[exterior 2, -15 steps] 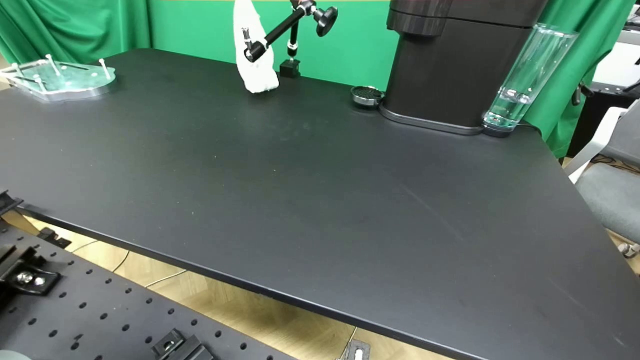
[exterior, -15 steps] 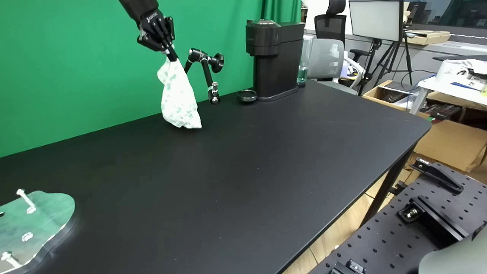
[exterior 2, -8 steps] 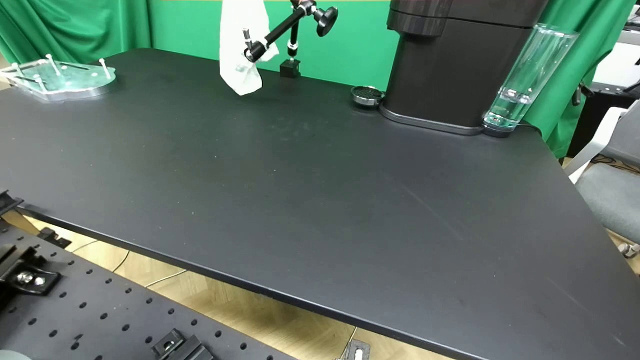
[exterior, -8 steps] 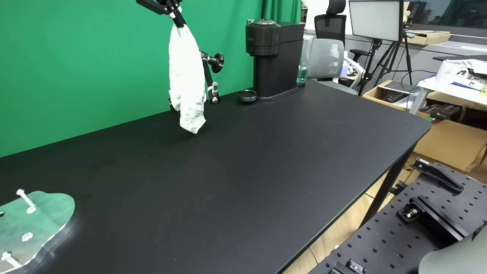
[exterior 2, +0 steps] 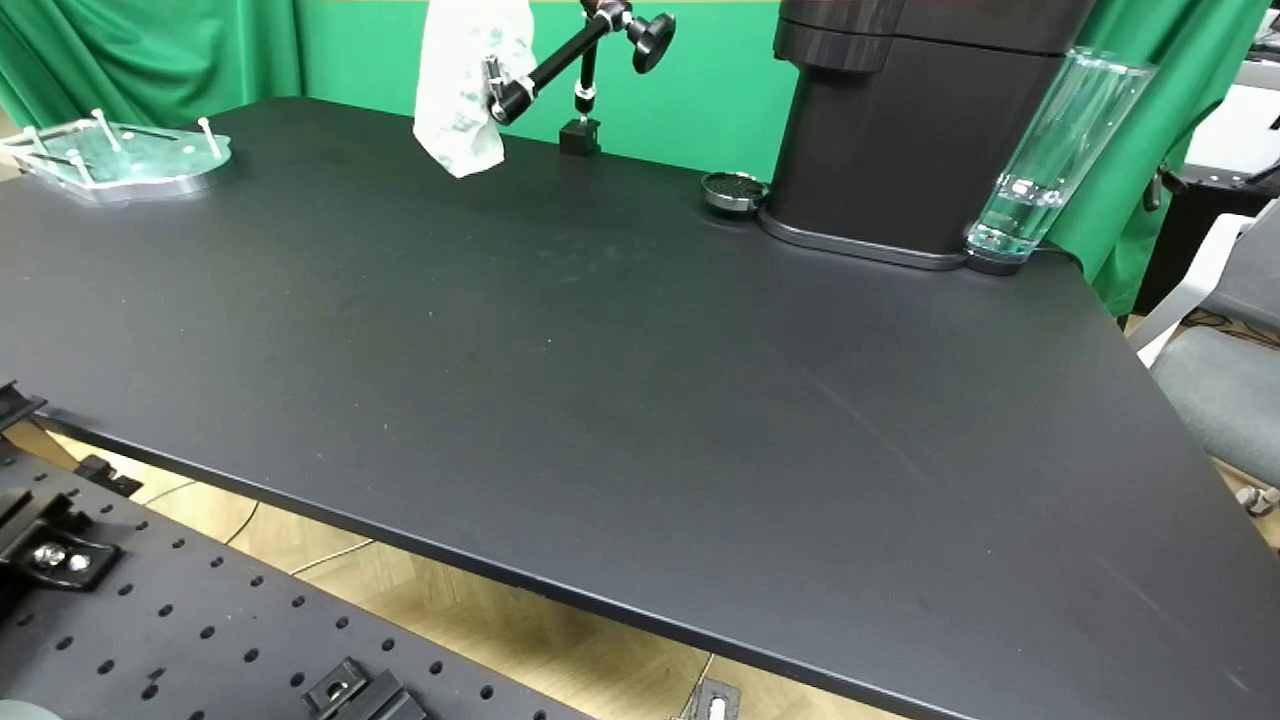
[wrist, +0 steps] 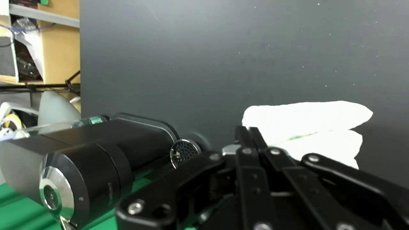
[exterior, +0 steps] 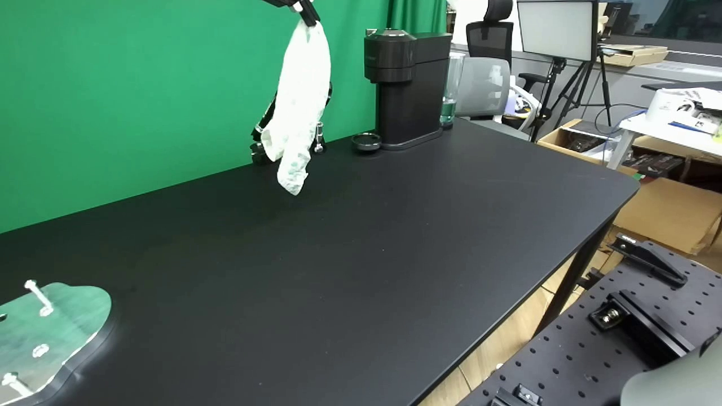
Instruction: Pick the cloth on the table and put it on the stand
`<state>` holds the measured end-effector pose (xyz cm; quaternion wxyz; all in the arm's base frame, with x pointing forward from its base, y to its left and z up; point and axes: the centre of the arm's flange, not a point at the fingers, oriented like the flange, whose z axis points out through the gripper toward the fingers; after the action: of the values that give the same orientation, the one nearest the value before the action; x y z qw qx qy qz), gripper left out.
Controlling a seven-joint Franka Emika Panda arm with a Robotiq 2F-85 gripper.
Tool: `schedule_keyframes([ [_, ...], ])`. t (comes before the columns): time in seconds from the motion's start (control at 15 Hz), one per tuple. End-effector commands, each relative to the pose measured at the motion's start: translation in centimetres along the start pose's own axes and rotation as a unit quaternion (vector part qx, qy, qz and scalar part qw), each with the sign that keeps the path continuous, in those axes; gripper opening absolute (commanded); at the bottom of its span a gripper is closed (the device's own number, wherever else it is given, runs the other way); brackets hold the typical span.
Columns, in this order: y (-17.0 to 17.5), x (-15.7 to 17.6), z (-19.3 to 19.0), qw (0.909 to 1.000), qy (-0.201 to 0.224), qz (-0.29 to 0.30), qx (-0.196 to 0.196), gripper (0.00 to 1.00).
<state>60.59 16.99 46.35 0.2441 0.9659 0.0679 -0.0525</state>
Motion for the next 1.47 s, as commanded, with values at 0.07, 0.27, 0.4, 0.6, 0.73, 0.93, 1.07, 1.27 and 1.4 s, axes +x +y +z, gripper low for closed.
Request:
schedule_keyframes([
  [0.07, 3.2, -3.4, 4.0, 0.9965, -0.039, 0.073, 0.011, 0.01],
  [0.27, 4.9, -4.3, 6.4, 0.9926, -0.065, 0.102, 0.018, 0.01],
  [0.4, 5.6, -4.7, 8.0, 0.9901, -0.078, 0.114, 0.024, 0.01],
  [0.6, 6.1, -4.7, 10.4, 0.9867, -0.085, 0.135, 0.031, 0.01],
  [0.73, 6.1, -3.9, 11.9, 0.9857, -0.083, 0.143, 0.034, 0.01],
  [0.93, 5.5, -2.0, 12.4, 0.9886, -0.070, 0.129, 0.030, 0.01],
  [1.07, 4.8, -0.7, 11.4, 0.9917, -0.057, 0.113, 0.024, 0.01],
  [1.27, 3.6, 0.5, 9.1, 0.9950, -0.041, 0.090, 0.009, 0.01],
  [1.4, 3.4, 1.5, 7.6, 0.9959, -0.033, 0.084, -0.005, 0.01],
])
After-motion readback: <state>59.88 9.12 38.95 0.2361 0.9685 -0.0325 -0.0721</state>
